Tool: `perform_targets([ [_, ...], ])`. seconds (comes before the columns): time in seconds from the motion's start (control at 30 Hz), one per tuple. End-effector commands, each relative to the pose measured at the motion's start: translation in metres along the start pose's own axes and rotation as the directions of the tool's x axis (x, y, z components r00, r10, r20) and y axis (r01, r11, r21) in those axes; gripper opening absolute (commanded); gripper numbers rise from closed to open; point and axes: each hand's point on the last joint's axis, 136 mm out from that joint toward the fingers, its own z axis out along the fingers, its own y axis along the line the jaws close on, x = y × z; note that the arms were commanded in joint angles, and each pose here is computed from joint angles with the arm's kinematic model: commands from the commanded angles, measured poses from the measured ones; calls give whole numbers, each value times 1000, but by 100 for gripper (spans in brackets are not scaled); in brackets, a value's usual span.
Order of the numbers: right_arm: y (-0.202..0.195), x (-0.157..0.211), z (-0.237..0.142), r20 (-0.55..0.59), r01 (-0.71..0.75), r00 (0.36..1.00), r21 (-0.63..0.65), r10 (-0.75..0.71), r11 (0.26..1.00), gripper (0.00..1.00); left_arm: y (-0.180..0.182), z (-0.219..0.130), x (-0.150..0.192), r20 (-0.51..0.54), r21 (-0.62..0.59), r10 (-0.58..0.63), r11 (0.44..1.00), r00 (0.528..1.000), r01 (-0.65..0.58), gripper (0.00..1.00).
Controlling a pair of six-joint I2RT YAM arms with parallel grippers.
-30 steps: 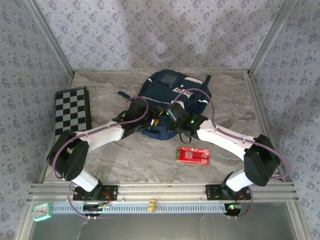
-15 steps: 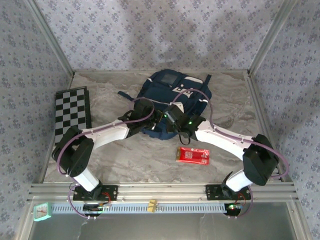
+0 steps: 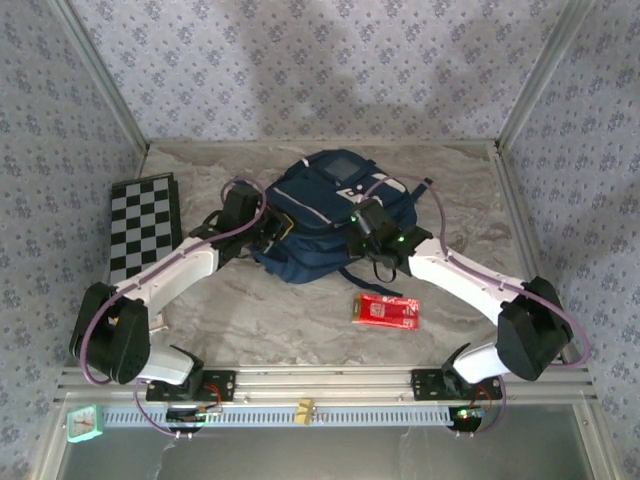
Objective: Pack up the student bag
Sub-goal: Zip the student bag at the top-center of the table.
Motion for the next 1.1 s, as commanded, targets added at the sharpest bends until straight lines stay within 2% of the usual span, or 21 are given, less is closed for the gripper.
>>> perform_targets([
  [0.0, -80, 15, 1, -69, -5, 997, 263, 24, 965, 0, 51, -26, -68, 206, -166, 33, 986, 978, 1, 0],
  [0.17, -102, 2, 13, -67, -51, 995, 304, 74, 951, 0, 61, -26, -85, 187, -173, 32, 985, 982, 0, 0],
  [0.3, -86, -9, 11, -61, -33, 997, 252, 49, 967, 0, 60, -25, -88, 174, -170, 48, 985, 984, -18, 0],
  [0.33, -77, -10, 9, -52, -30, 998, 215, 42, 976, 2, 58, -24, -86, 164, -163, 56, 986, 985, -29, 0],
  [0.4, -64, -12, 4, -37, -37, 998, 147, 43, 988, 15, 53, -23, -84, 143, -147, 72, 988, 987, -51, 0],
  [0.47, -55, -13, -3, -35, -57, 998, 90, 60, 994, 28, 50, -25, -80, 124, -140, 89, 988, 988, -71, 13],
  [0.57, -47, -13, -12, -34, -96, 995, 36, 97, 995, 42, 52, -36, -73, 148, -118, 87, 991, 985, -70, 29],
  [0.63, -39, -15, -13, -44, -136, 990, -23, 134, 990, 48, 52, -45, -69, 166, -116, 99, 990, 981, -80, 36],
  [0.73, -21, -20, -9, -94, -202, 977, -125, 191, 971, 58, 52, -49, -54, 160, -162, 147, 979, 976, -121, 39],
  [0.9, 11, -45, 1, -142, -261, 962, -210, 235, 942, 64, 37, -43, -26, 140, -194, 233, 960, 962, -204, 52],
  [1.07, 23, -66, 15, -145, -249, 963, -180, 225, 952, 65, 17, -39, -3, 154, -227, 324, 931, 933, -286, 65],
])
